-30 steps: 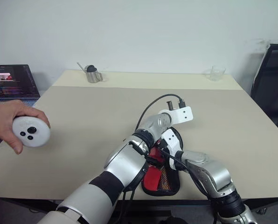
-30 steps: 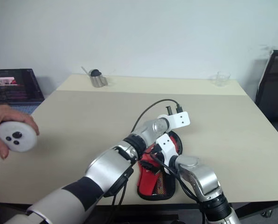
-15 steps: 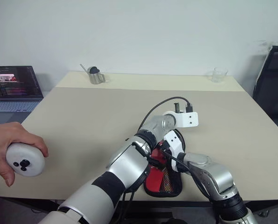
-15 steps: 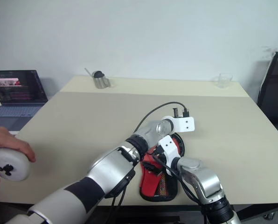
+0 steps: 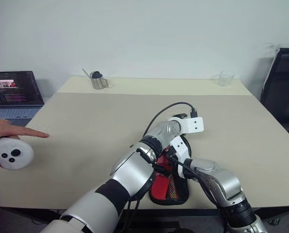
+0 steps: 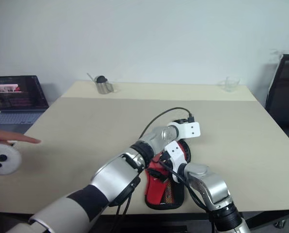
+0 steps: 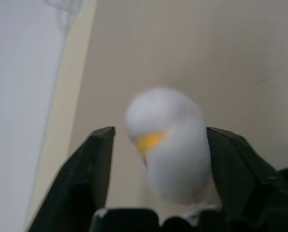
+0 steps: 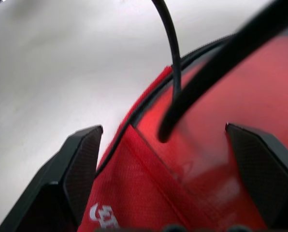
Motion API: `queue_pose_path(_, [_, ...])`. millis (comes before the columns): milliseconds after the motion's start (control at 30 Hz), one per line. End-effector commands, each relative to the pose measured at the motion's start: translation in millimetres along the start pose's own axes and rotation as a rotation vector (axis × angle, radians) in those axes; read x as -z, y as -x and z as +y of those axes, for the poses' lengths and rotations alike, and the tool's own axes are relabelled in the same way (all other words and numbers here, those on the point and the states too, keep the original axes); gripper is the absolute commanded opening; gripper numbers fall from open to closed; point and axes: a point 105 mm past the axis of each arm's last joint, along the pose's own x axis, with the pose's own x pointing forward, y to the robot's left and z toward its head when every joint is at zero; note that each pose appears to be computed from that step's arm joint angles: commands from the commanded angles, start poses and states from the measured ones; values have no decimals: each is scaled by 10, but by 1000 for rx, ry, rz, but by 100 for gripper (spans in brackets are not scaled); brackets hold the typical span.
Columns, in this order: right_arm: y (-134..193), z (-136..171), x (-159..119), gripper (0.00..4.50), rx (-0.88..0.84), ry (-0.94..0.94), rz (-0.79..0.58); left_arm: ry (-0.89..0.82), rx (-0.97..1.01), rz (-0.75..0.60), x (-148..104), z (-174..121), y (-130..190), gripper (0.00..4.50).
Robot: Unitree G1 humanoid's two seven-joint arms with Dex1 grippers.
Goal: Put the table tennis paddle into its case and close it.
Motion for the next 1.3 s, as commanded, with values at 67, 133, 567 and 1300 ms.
queue_pose_path(67, [-138, 5, -6, 444, -19, 10, 35, 41, 55, -50, -149, -187, -43, 331])
queue_pose_path(133, [-143, -42, -39, 444, -14, 16, 25, 104, 37, -35, -6, -90, -5, 331])
queue_pose_path(567, [217, -308, -475, 444, -112, 56, -92, 785, 288, -384, 584, 491, 717, 331])
queue_pose_path(1300, [814, -1032, -1352, 444, 36, 177, -348, 762, 304, -380, 1160, 343, 1658, 331])
